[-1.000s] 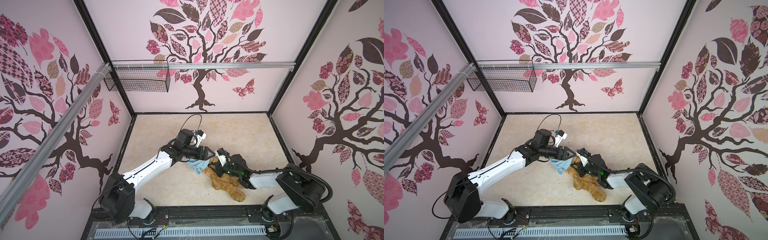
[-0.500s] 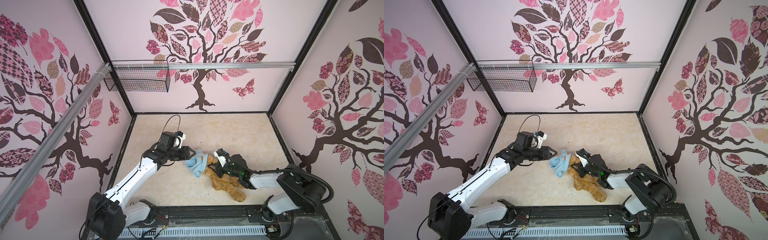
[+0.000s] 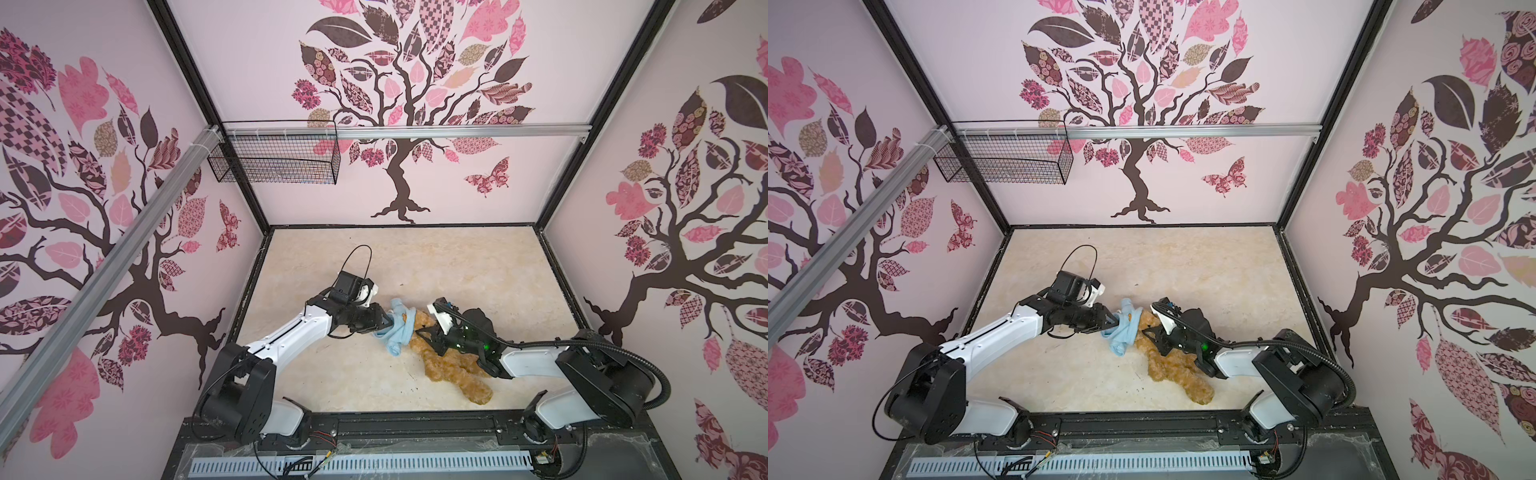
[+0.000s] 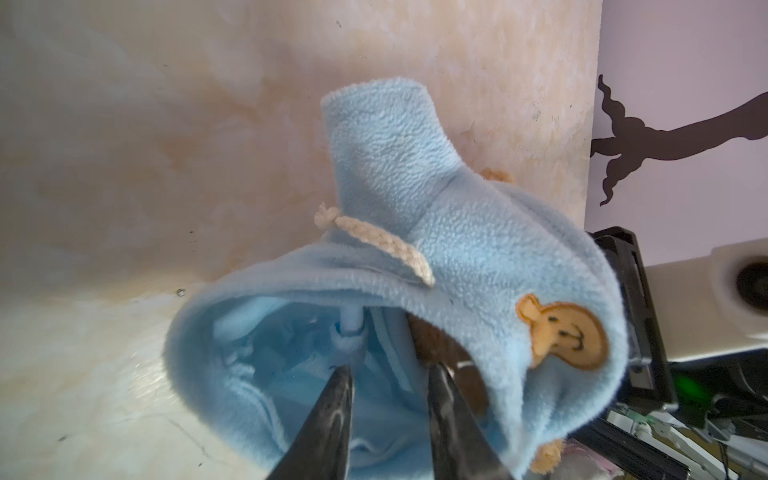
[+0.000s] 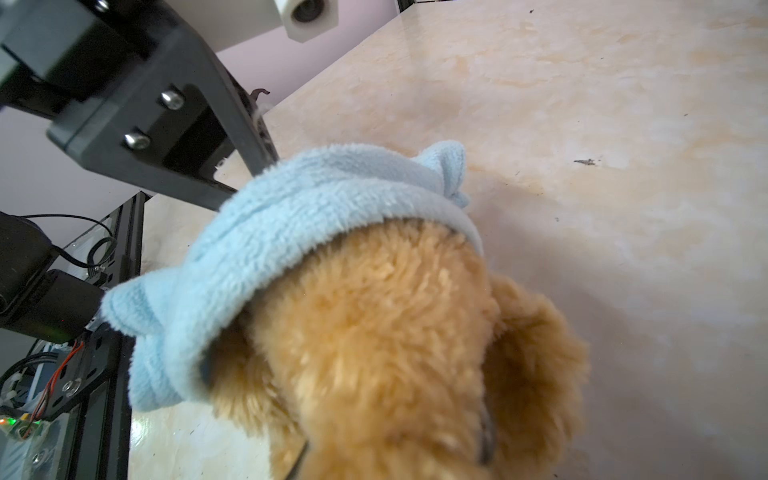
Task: Dress the teddy bear
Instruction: 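Pull the hoodie over the bear's head with the left gripper while the right holds it, then hold the hoodie on the bear's head with the left gripper, open the right gripper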
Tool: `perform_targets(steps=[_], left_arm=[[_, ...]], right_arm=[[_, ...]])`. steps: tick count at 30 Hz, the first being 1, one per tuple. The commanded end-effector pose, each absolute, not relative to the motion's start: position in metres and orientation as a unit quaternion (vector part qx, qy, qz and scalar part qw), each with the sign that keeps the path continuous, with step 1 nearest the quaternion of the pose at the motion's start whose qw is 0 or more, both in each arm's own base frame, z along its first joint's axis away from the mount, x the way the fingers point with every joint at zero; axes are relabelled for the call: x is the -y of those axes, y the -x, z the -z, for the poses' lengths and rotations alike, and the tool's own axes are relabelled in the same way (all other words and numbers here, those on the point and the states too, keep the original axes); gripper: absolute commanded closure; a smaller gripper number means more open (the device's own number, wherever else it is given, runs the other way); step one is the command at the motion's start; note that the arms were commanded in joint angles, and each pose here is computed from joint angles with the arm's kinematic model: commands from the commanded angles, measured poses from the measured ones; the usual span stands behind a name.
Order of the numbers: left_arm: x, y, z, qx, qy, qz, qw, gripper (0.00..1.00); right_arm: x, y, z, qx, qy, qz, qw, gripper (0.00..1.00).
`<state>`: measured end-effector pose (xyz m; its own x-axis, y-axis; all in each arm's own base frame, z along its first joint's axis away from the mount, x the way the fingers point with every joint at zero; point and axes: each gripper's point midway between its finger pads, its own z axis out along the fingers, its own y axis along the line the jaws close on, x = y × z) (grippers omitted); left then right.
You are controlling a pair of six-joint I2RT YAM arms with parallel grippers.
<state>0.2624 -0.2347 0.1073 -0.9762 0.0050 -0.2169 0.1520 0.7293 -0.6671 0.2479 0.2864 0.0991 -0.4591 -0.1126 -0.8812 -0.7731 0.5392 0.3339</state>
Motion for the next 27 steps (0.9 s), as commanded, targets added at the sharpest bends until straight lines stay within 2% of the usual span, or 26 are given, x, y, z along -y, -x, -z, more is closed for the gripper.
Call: perform_targets(steps=[1, 9, 14, 27], left_arm=[[0.254, -0.263, -0.113, -0.903, -0.056, 0.416, 0.092, 0.63], [0.273, -0.261, -0.131, -0.868, -0.061, 0.487, 0.081, 0.52], [0.274, -0.251, -0.129, -0.860, -0.062, 0.502, 0.064, 0.46], [0.289, -0.238, -0.134, -0.838, -0.056, 0.543, 0.028, 0.40]], right_arm=[[-0.289, -0.248, -0.112, -0.752, 0.308, -0.382, 0.440, 0.85], [-0.288, -0.240, -0.118, -0.739, 0.332, -0.382, 0.445, 0.85], [-0.288, -0.237, -0.128, -0.724, 0.342, -0.385, 0.459, 0.85], [-0.303, -0.232, -0.155, -0.685, 0.353, -0.423, 0.477, 0.85]])
